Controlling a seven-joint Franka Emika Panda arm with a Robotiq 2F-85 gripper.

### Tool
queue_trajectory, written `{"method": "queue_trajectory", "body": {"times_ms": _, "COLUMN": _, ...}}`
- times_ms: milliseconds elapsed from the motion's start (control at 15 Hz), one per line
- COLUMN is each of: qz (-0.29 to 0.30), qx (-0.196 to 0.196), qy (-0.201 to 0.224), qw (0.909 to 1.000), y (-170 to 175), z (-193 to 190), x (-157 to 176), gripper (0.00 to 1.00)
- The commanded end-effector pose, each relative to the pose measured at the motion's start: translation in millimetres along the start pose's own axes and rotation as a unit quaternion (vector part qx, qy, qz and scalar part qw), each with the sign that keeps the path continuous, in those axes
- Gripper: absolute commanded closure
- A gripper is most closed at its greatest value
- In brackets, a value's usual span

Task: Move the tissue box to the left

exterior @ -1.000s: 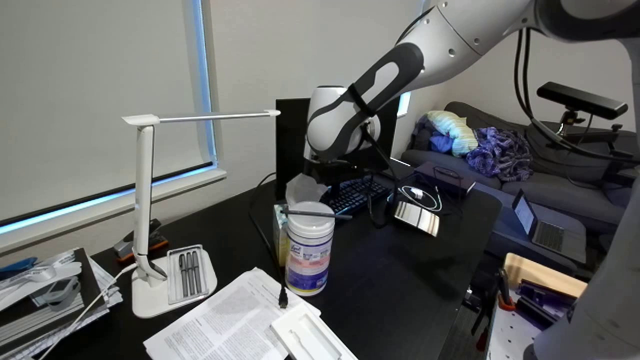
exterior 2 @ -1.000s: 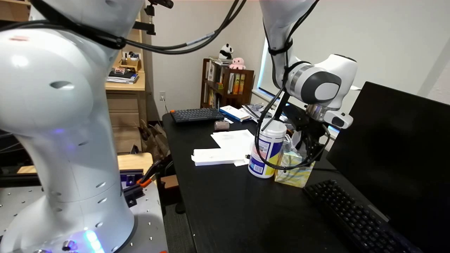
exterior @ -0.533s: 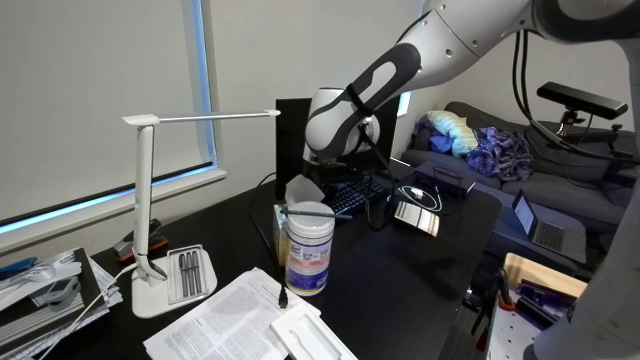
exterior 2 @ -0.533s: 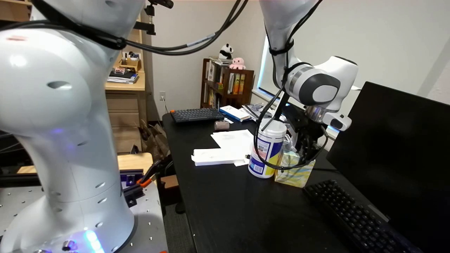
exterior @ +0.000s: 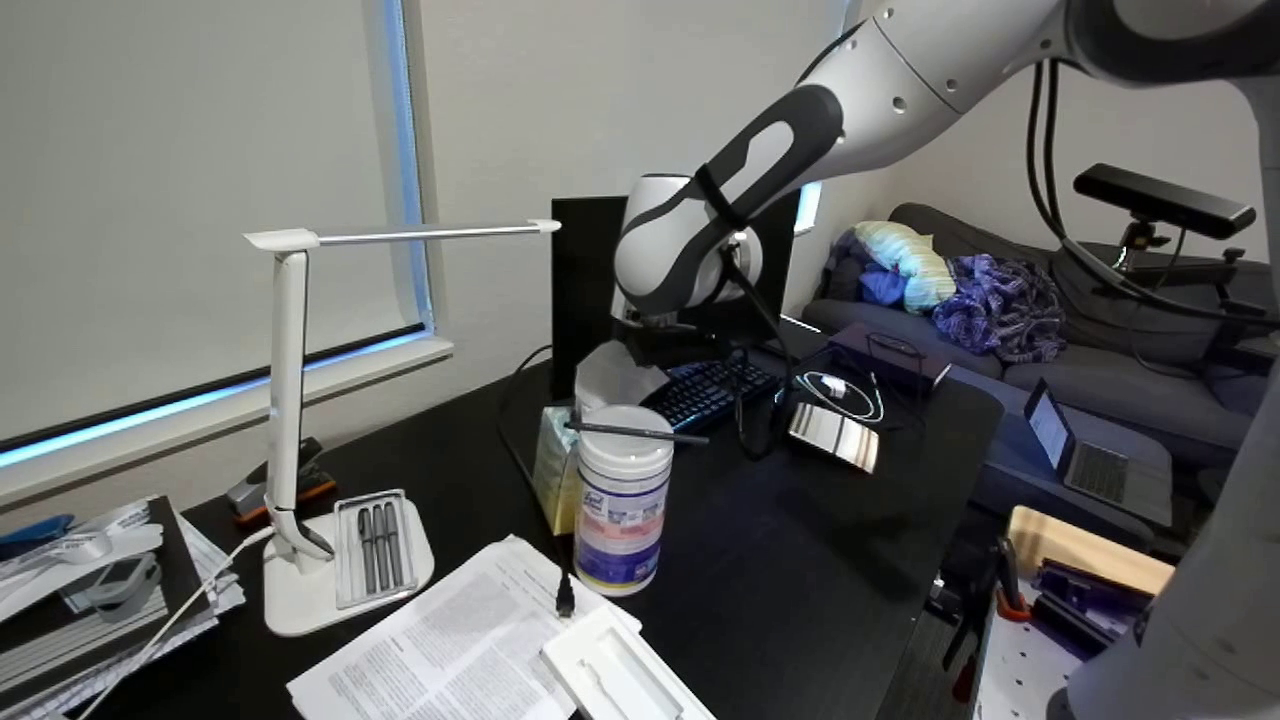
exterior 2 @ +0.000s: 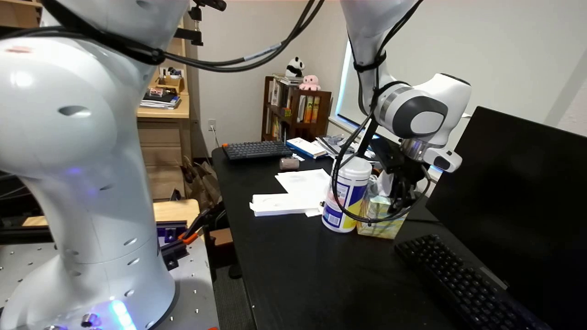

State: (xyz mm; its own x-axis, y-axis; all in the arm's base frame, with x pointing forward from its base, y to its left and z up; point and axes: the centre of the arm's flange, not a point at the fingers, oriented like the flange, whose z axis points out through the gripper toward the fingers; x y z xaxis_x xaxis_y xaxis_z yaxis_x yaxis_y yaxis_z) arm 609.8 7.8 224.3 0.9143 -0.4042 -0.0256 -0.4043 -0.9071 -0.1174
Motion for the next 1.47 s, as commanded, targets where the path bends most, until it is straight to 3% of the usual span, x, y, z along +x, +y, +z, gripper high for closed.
{"method": "queue_trajectory", "body": {"times_ms": 0, "qz": -0.001, "qx": 0.013, "qy": -0.009, "qw": 0.9999, "y": 2, "z": -28, "x": -5, "gripper": 0.97}}
{"method": "queue_trajectory", "body": {"times_ms": 67, "qz": 0.0, "qx": 0.015, "qy": -0.002, "qw": 0.9999, "y": -2, "z": -42, "x": -4, "gripper": 1.0}}
{"method": "queue_trajectory", "body": {"times_ms": 200, "qz": -0.003, "qx": 0.021, "qy": 0.012, "qw": 0.9997, "y": -9, "z": -72, "x": -4, "gripper": 0.95}}
{"method": "queue_trajectory", "body": {"times_ms": 467, "qz": -0.01, "qx": 0.029, "qy": 0.054, "qw": 0.998, "y": -28, "z": -140, "x": -3, "gripper": 0.95}}
{"method": "queue_trajectory", "body": {"times_ms": 800, "qz": -0.044, "qx": 0.031, "qy": 0.092, "qw": 0.9943, "y": -74, "z": -223, "x": -19, "gripper": 0.95}}
{"method": "queue_trajectory", "body": {"times_ms": 1067, "qz": -0.129, "qx": 0.003, "qy": 0.053, "qw": 0.9902, "y": -100, "z": -256, "x": -82, "gripper": 0.95}}
{"method": "queue_trajectory", "body": {"times_ms": 1400, "qz": -0.222, "qx": -0.05, "qy": -0.022, "qw": 0.9734, "y": -107, "z": -241, "x": -166, "gripper": 0.95}}
